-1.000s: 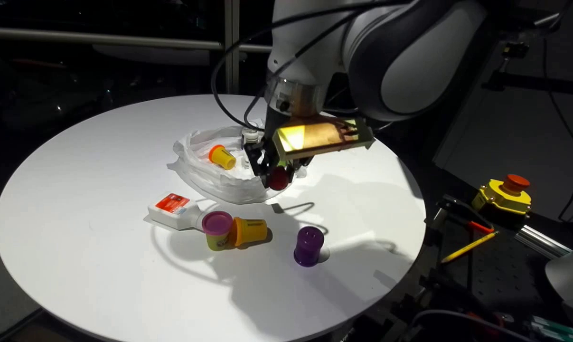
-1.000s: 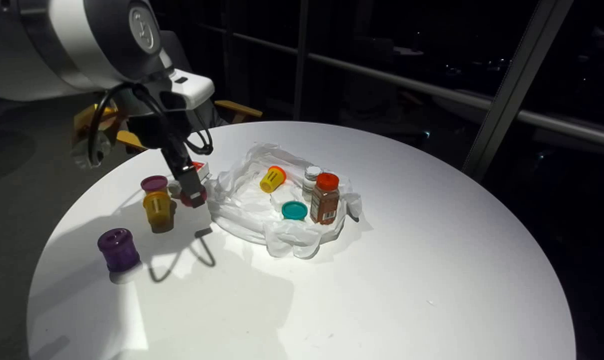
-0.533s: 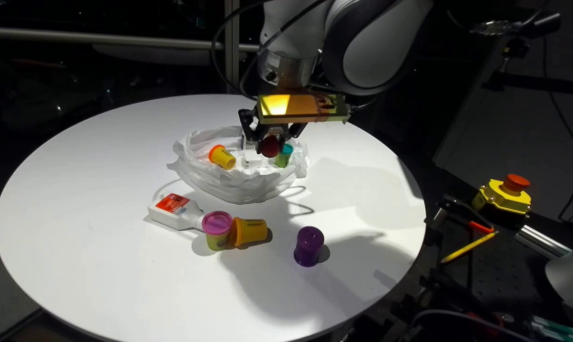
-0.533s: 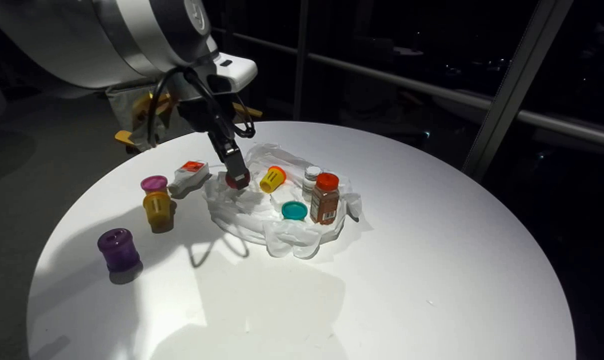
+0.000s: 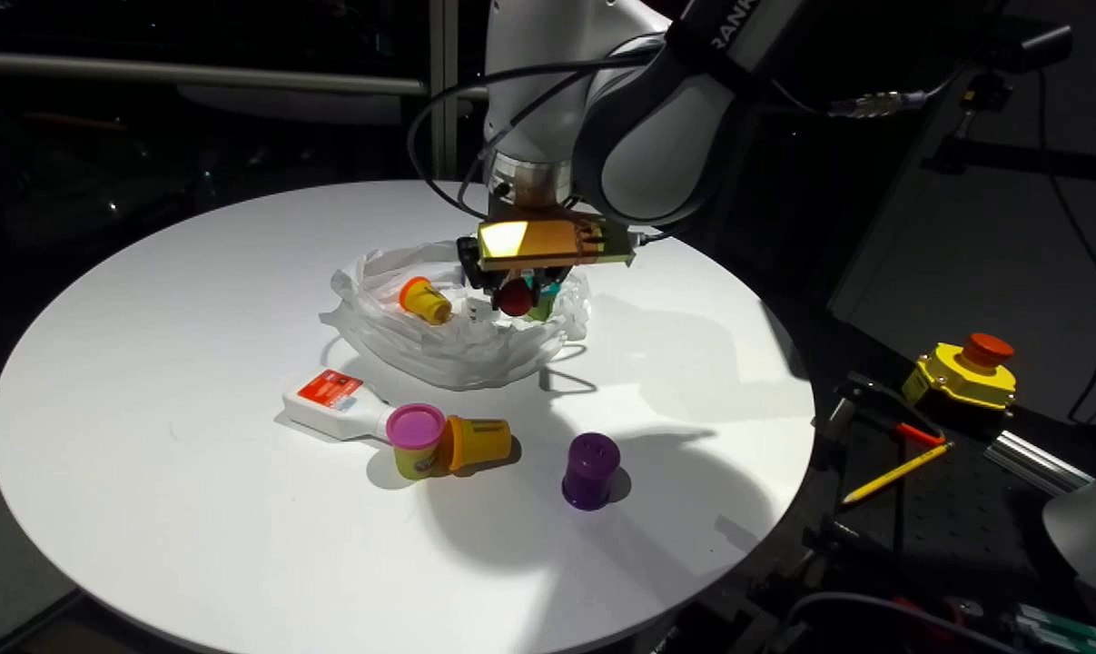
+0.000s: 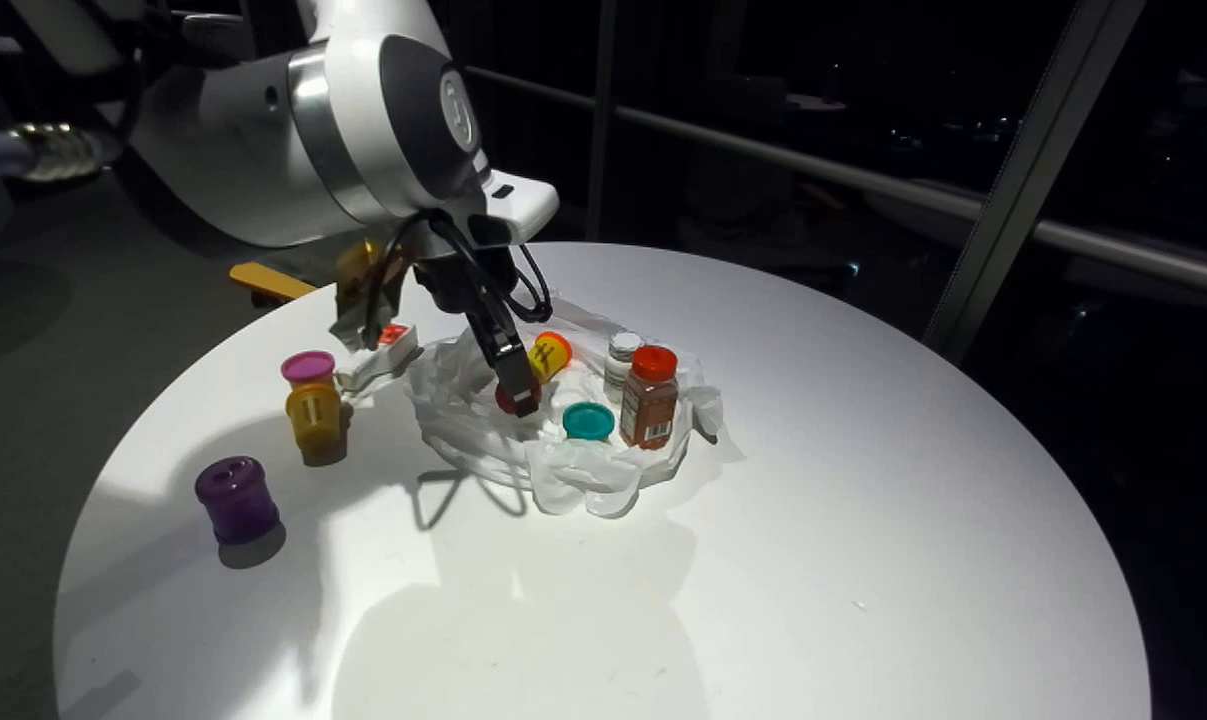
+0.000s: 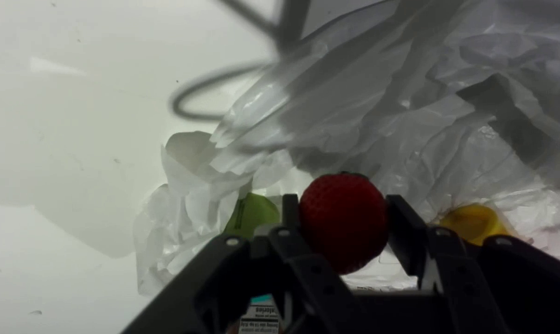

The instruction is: Put all the objects on the table into the plastic bag.

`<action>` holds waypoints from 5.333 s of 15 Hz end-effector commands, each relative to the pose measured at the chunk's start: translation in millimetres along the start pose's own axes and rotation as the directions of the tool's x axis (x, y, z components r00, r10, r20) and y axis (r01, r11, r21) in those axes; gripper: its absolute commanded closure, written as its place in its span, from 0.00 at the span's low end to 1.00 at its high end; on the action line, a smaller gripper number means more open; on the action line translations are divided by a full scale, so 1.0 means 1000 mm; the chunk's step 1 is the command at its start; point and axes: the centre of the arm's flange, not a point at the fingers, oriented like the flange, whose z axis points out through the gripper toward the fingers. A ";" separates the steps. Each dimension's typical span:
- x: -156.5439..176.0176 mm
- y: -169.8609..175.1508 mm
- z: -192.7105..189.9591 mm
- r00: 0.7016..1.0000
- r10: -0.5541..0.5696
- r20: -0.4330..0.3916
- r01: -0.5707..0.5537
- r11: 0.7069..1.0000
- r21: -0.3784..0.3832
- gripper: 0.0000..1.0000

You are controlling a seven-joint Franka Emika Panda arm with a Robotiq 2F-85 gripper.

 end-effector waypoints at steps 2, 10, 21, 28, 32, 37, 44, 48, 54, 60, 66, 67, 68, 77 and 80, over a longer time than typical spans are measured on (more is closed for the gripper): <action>0.003 -0.004 0.006 0.999 0.021 -0.044 -0.022 1.000 -0.004 0.12; -0.057 -0.009 -0.074 0.996 -0.058 0.062 0.063 0.995 -0.078 0.00; -0.158 0.001 -0.083 0.954 -0.194 0.228 0.206 0.978 -0.031 0.00; -0.175 0.017 -0.067 0.912 -0.239 0.333 0.237 0.970 0.046 0.00; -0.186 0.018 -0.059 0.891 -0.256 0.374 0.251 0.966 0.063 0.00; -0.188 0.015 -0.044 0.899 -0.263 0.350 0.252 0.965 0.077 0.32; -0.173 0.021 -0.065 0.920 -0.252 0.301 0.259 0.966 0.016 0.74; -0.129 0.009 -0.116 0.966 -0.228 0.121 0.236 0.970 -0.056 0.74; -0.032 -0.028 -0.135 0.987 -0.131 -0.090 0.129 0.991 -0.023 0.74; 0.009 -0.048 -0.089 0.997 -0.057 -0.045 0.060 0.996 0.072 0.74; 0.005 -0.069 -0.027 0.995 -0.023 0.092 0.015 0.996 0.083 0.74; 0.002 -0.071 -0.018 0.993 -0.021 0.114 0.012 0.997 0.077 0.74; 0.002 -0.074 -0.007 0.992 -0.019 0.126 0.010 0.997 0.074 0.74; -0.018 -0.078 -0.043 0.998 0.004 0.068 0.000 0.998 -0.056 0.00; -0.047 -0.090 -0.081 0.994 -0.100 0.048 0.104 0.991 -0.083 0.00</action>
